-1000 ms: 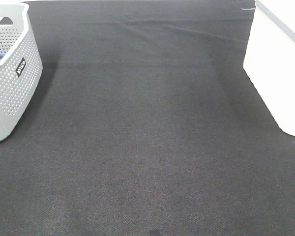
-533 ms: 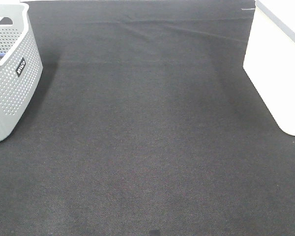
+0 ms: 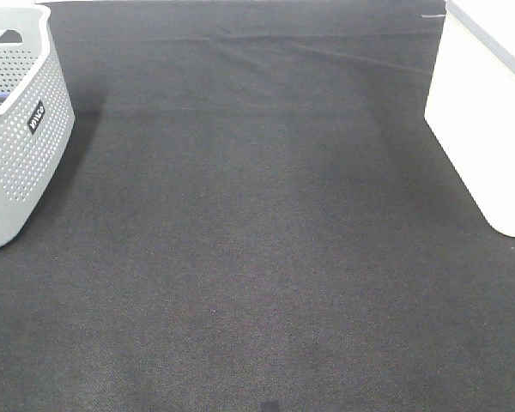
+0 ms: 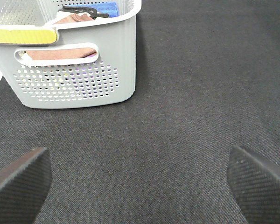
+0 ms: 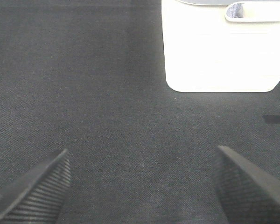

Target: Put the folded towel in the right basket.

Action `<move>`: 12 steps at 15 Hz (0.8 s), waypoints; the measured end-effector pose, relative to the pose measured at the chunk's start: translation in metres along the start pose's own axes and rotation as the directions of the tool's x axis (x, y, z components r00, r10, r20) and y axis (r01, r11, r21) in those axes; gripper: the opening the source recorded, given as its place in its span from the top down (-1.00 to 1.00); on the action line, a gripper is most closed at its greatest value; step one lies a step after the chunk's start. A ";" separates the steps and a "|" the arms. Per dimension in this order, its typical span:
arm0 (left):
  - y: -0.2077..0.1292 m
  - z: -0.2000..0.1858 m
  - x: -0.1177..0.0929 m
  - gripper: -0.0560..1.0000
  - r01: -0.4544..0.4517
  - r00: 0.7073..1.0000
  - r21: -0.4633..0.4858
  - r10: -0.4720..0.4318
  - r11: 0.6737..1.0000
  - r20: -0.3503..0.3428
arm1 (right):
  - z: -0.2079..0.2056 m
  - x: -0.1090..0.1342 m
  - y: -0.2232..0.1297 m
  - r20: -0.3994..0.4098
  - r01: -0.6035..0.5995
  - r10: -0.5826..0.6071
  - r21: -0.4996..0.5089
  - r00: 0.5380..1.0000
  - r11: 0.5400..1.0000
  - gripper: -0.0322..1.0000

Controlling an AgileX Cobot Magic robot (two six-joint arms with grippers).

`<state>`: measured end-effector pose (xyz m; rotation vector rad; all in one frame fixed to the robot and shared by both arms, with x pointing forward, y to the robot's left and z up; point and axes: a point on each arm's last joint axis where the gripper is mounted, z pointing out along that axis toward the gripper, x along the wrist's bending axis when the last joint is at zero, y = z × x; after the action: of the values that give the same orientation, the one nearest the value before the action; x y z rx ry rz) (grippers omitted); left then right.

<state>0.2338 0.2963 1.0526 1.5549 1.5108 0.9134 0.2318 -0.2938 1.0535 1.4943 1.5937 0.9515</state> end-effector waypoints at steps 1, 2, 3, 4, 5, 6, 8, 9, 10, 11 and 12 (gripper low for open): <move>0.000 0.000 0.000 -0.94 0.000 1.000 0.000 0.000 1.000 0.000 | 0.000 0.000 0.000 0.000 0.000 0.000 0.000 1.000 1.000 -0.58; 0.000 0.000 0.000 -0.94 0.000 1.000 0.000 0.000 1.000 0.000 | 0.000 0.000 0.000 0.000 0.000 0.000 0.000 1.000 1.000 -0.58; 0.000 0.000 0.000 -0.94 0.000 1.000 0.000 0.000 1.000 0.000 | 0.000 0.000 0.000 0.000 -0.001 0.001 0.000 1.000 1.000 -0.58; 0.000 0.000 0.000 -0.94 0.000 1.000 0.000 0.000 1.000 0.000 | 0.000 0.000 0.000 0.000 -0.001 0.001 0.000 1.000 1.000 -0.58; 0.000 0.000 0.000 -0.94 0.000 1.000 0.000 0.000 1.000 0.000 | 0.000 0.000 0.000 0.000 -0.001 0.001 0.000 1.000 1.000 -0.58; 0.000 0.000 0.000 -0.94 0.000 1.000 0.000 0.000 1.000 0.000 | 0.000 0.000 0.000 0.000 -0.001 0.001 0.000 1.000 1.000 -0.58; 0.000 0.000 0.000 -0.94 0.000 1.000 0.000 0.000 1.000 0.000 | 0.000 0.000 0.000 0.000 -0.001 0.001 0.000 1.000 1.000 -0.58; 0.000 0.000 0.000 -0.94 0.000 1.000 0.000 0.000 1.000 0.000 | 0.000 0.000 0.000 0.000 -0.001 0.001 0.000 1.000 1.000 -0.58; 0.000 0.000 0.000 -0.94 0.000 1.000 0.000 0.000 1.000 0.000 | 0.000 0.000 0.000 0.000 -0.001 0.001 0.000 1.000 1.000 -0.58; 0.000 0.000 0.000 -0.94 0.000 1.000 0.000 0.000 1.000 0.000 | 0.000 0.000 0.000 0.000 -0.001 0.001 0.000 1.000 1.000 -0.58; 0.000 0.000 0.000 -0.94 0.000 1.000 0.000 0.000 1.000 0.000 | 0.000 0.000 0.000 0.000 -0.001 0.001 0.000 1.000 1.000 -0.58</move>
<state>0.2338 0.2963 1.0526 1.5549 1.5108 0.9134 0.2318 -0.2938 1.0535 1.4952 1.5931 0.9520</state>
